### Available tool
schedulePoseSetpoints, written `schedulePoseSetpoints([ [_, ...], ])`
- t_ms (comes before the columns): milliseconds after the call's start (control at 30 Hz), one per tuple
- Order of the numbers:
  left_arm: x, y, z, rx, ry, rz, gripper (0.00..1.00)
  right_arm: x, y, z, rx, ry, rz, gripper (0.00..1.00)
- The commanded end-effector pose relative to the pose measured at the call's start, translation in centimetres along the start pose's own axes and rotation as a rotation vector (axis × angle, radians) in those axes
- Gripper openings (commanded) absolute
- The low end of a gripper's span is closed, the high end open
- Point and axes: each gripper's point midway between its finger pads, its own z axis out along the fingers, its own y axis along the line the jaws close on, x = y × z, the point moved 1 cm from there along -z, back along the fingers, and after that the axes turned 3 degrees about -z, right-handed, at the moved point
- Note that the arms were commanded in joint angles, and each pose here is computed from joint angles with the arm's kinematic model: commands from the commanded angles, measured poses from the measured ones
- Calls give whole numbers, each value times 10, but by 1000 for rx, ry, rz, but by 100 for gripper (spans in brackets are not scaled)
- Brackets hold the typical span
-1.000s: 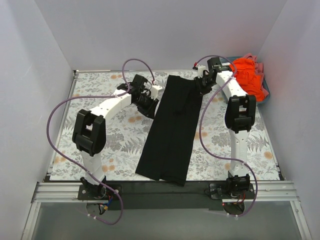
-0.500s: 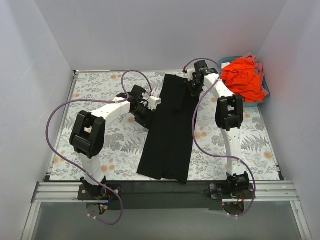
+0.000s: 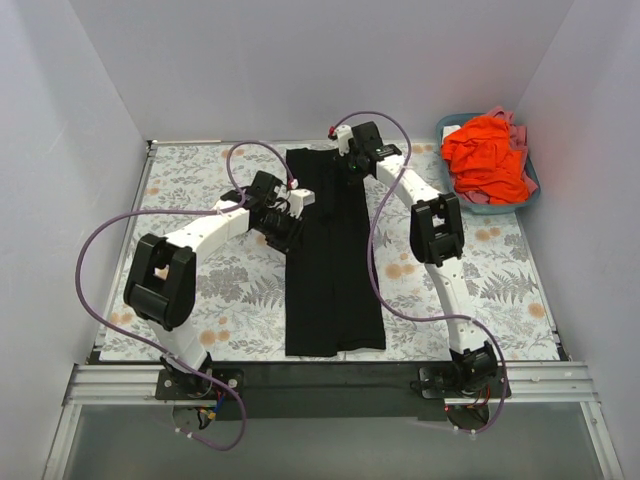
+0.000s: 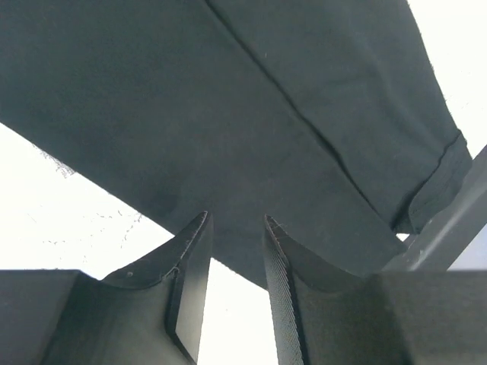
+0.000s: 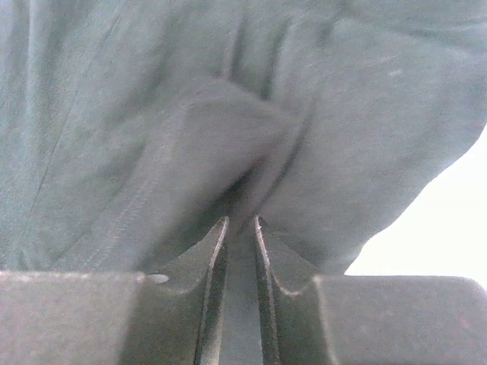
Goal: Fold and stack the t-shirts
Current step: Fold the tshirt
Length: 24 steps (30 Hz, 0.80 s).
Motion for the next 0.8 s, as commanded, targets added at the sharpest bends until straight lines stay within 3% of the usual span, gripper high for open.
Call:
schedulePoseSetpoints([
  [0,-28,-14,-17,42,-112,29,33,-57,-47,-58,101,-182,-13,28],
  [133,-63,-3,-16,10,-170,31,33,-86,-45,-125,95,-270,-52,33],
  [333,-125,38,14,-81,-228,-138,27,-50,-6,-132,-61,-198,4,44],
  [433,-143,59,25,-116,-256,-220,24,-34,4,-128,-109,-126,45,35],
  [467,-145,63,26,-116,-255,-251,21,-21,16,-129,-175,-71,60,25],
  [567,-146,76,36,-137,-240,-291,18,10,34,-122,-246,53,75,13],
  [767,-122,100,58,-182,-160,-370,16,66,58,-106,-294,217,75,9],
])
